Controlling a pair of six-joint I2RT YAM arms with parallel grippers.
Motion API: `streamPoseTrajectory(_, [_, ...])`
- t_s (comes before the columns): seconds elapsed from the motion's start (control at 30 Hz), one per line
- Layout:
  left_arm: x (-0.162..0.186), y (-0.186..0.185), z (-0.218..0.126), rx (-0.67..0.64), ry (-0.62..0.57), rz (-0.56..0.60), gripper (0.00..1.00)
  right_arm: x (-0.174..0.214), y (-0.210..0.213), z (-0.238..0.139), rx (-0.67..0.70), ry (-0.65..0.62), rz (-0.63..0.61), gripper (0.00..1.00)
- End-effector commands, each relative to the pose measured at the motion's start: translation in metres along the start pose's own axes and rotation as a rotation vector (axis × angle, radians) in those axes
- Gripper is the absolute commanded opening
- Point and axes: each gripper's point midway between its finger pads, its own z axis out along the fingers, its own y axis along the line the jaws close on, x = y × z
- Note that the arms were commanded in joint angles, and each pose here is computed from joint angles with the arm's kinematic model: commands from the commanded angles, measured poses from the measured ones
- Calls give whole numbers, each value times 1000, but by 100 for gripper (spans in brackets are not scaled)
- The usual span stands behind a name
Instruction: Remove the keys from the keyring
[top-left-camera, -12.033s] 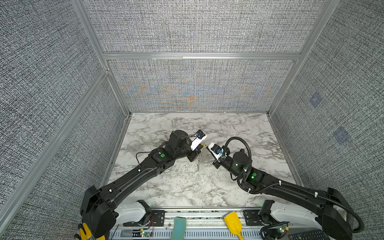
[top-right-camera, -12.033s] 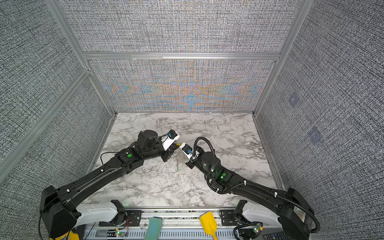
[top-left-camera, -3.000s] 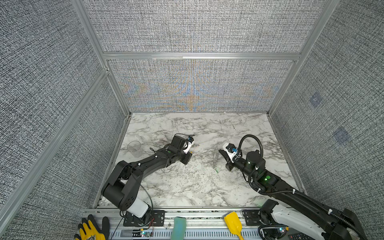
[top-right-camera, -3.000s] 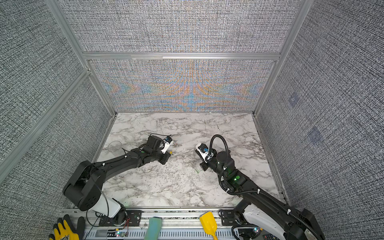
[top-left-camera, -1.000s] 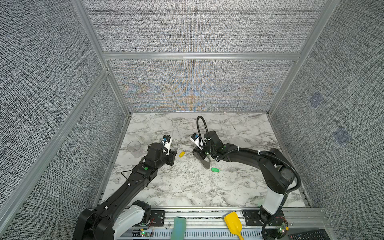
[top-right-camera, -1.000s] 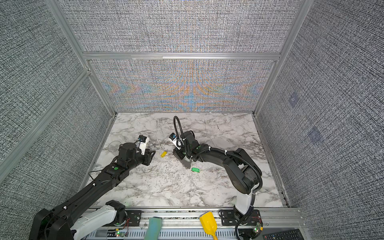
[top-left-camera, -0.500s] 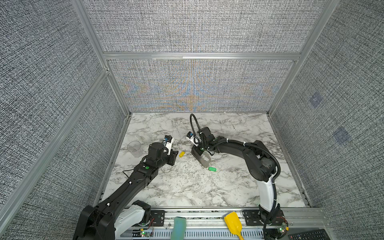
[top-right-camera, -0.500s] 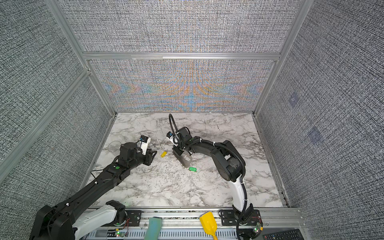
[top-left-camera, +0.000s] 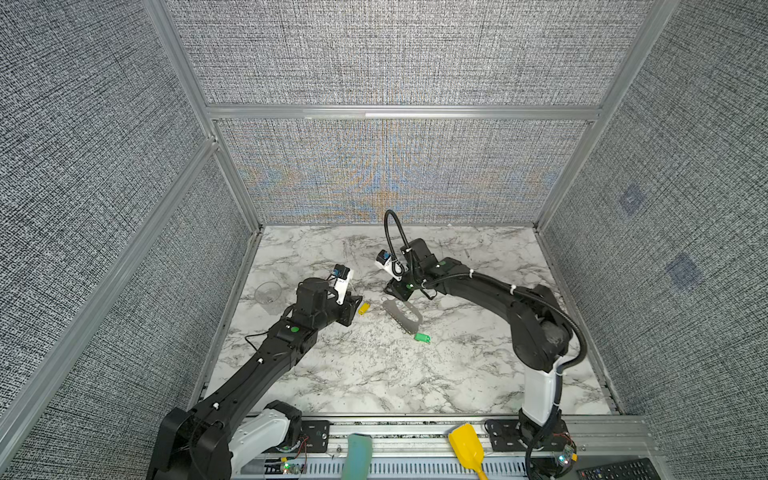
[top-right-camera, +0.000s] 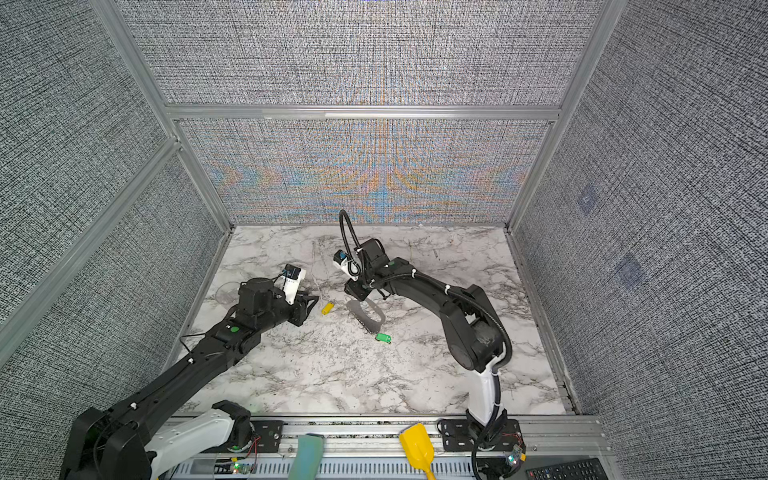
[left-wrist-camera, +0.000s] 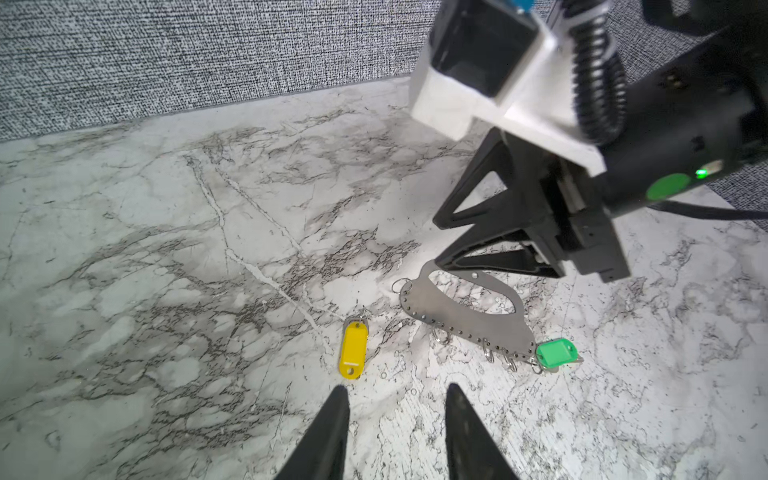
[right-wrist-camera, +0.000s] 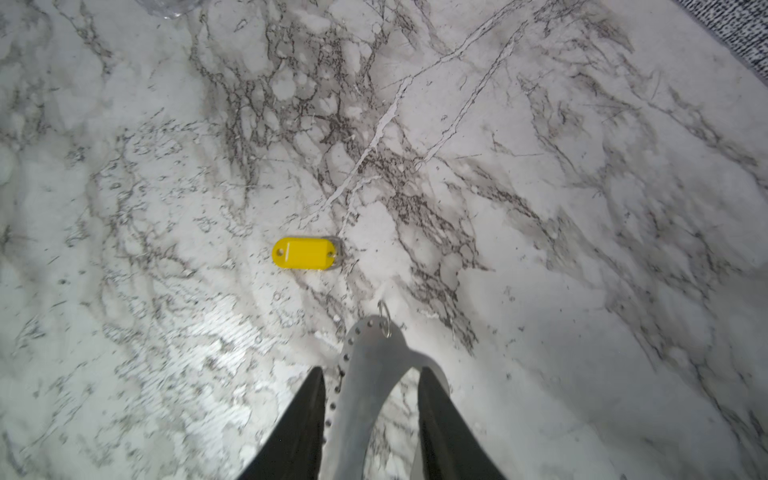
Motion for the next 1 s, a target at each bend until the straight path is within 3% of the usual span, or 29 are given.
streamPoseTrajectory(0.0, [-2, -8, 0, 46, 3, 26, 41, 45, 8, -19, 13, 125, 22, 40])
streamPoseTrajectory(0.17, [-8, -13, -2, 69, -17, 29, 40, 104, 25, -40, 22, 231, -14, 39])
streamPoseTrajectory(0.33, [-12, -18, -3, 92, -36, 21, 40, 138, 34, -35, -4, 296, -79, 40])
streamPoseTrajectory(0.63, [-7, -20, -7, 90, -45, 20, 40, 157, 38, -6, -58, 383, -113, 39])
streamPoseTrajectory(0.97, [-2, -19, -3, 93, -36, 24, 40, 174, 52, -5, -134, 447, -123, 31])
